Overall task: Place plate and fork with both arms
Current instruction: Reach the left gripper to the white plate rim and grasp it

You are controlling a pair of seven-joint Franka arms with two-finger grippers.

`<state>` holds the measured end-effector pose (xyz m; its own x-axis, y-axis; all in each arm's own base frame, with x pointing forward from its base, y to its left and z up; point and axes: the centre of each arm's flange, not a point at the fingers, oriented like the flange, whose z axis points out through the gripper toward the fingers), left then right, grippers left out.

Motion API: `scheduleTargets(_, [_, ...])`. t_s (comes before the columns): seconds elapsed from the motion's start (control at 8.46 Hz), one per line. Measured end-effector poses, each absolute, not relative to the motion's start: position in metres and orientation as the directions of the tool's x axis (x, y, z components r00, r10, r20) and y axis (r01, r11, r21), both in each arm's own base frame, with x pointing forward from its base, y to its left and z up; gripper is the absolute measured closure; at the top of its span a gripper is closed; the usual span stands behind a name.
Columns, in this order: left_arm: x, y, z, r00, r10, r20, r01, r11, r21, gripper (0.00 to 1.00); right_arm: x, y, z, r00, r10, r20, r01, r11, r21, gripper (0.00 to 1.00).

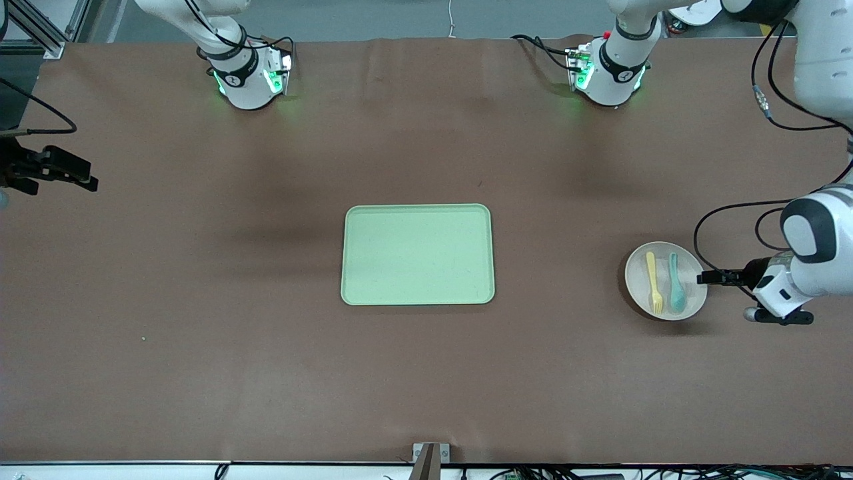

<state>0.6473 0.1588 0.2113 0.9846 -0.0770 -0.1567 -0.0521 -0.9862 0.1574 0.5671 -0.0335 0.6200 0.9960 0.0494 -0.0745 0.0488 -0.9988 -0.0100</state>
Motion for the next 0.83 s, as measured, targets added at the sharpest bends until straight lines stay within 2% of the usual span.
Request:
scheduleTargets(0.12, [0.6435, 0.169, 0.1959, 0.983, -0.085, -0.163, -0.057, -0.984, 0.169, 0.26, 0.5677, -0.0335, 0.6185, 0.996, 0.05, -0.073, 0.049, -0.999, -0.01, 0.0])
scheduleTargets(0.24, [0.6405, 0.1764, 0.1901, 0.982, -0.089, -0.166, -0.059, -0.982, 0.177, 0.34, 0.5681, -0.0335, 0.618, 0.996, 0.05, -0.071, 0.049, -0.999, -0.009, 0.0])
scheduleTargets(0.35, [0.6399, 0.1782, 0.1889, 0.982, -0.089, -0.166, -0.059, -0.982, 0.182, 0.54, 0.5683, -0.0335, 0.618, 0.996, 0.05, -0.069, 0.049, -0.999, -0.009, 0.0])
scheduleTargets(0.71, [0.6419, 0.1714, 0.1874, 0.985, -0.079, -0.156, -0.046, -0.977, 0.208, 0.79, 0.5683, -0.0335, 0.6179, 0.996, 0.05, -0.069, 0.049, -0.999, -0.009, 0.0])
scheduleTargets(0.83, [0.6421, 0.1707, 0.1874, 0.985, -0.08, -0.156, -0.047, -0.977, 0.209, 0.84, 0.5684, -0.0335, 0.6179, 0.996, 0.05, -0.068, 0.049, -0.999, -0.009, 0.0])
